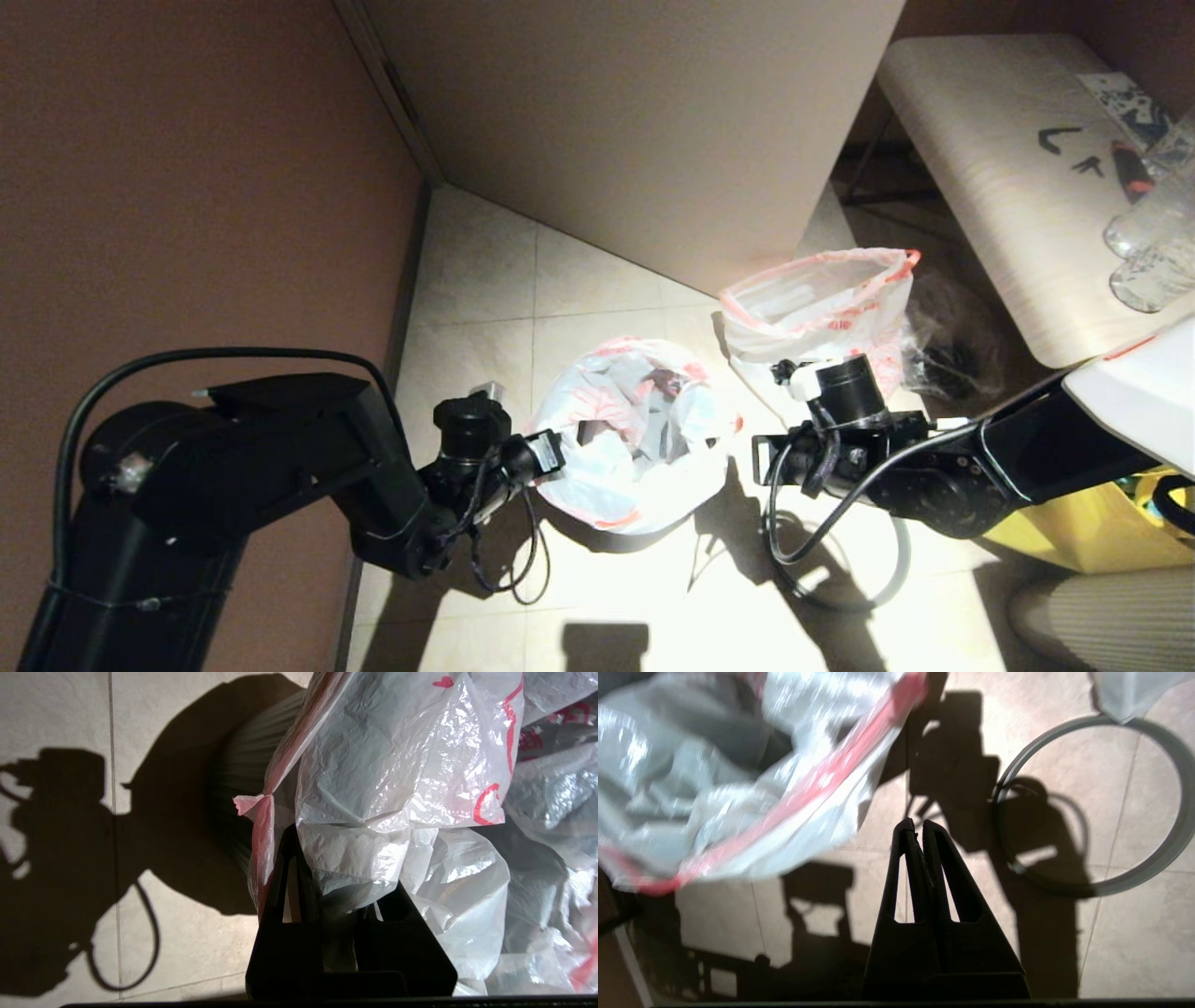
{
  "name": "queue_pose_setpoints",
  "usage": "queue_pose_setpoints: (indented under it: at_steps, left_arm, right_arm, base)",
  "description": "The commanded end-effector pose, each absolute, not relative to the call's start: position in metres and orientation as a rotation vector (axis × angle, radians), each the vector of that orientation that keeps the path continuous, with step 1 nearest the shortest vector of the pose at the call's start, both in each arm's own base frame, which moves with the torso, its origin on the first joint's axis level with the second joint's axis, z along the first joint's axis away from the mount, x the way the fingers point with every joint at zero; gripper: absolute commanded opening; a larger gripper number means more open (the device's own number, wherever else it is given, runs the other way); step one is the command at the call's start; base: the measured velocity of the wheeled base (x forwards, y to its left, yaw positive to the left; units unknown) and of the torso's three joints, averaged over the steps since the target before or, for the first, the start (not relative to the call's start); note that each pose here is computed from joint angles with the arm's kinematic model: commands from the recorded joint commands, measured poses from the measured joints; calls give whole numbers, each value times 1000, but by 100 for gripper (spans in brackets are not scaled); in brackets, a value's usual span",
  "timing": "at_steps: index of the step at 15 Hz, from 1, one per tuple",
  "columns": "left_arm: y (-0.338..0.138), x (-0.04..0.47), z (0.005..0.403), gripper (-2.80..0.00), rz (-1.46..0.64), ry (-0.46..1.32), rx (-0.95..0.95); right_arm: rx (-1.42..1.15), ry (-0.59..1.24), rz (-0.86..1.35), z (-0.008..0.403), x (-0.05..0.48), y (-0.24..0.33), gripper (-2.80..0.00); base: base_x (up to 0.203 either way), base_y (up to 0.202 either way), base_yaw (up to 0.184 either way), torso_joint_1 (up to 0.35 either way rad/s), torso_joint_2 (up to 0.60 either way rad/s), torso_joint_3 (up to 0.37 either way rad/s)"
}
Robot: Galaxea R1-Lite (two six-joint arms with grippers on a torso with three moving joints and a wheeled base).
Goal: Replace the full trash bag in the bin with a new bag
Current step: Put the new garbage bag on the trash can
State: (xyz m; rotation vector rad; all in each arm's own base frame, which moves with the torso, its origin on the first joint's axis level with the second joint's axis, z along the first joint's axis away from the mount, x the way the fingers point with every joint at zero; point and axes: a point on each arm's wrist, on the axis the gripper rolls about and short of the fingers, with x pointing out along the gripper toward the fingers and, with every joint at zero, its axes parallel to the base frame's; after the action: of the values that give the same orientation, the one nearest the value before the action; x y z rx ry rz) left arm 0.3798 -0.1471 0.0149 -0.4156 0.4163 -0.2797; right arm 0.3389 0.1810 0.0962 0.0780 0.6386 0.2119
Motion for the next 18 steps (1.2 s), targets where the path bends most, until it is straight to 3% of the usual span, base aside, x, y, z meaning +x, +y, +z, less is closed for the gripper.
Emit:
queue_pose_setpoints:
  at_steps: [1, 7, 10, 11, 14, 18]
  left_arm:
    - [-145, 383, 15, -280, -275, 401, -434]
    - [-145, 395, 10, -280, -226, 302, -504]
    - [-144, 397, 10, -280, -213, 294, -505]
    - [-143, 398, 10, -280, -210, 293, -506]
    - [-142, 399, 10, -280, -206, 289, -508]
    - [-142, 401, 6, -280, -182, 283, -504]
  right_arm:
    - [59, 664, 240, 99, 331, 193, -280]
    - [37, 714, 281, 97, 339, 237, -280]
    - [144, 721, 235, 112, 355, 263, -280]
    - [169, 723, 227, 119, 361, 271, 0]
    - [225, 808, 168, 131, 374, 291, 0]
    - [244, 949, 19, 98, 367, 301, 0]
  base:
    - [0, 0, 0, 0, 0, 0]
    - [0, 0, 0, 0, 0, 0]
    - [0, 0, 0, 0, 0, 0]
    - [0, 0, 0, 0, 0, 0]
    - [0, 0, 0, 0, 0, 0]
    - [0, 0, 0, 0, 0, 0]
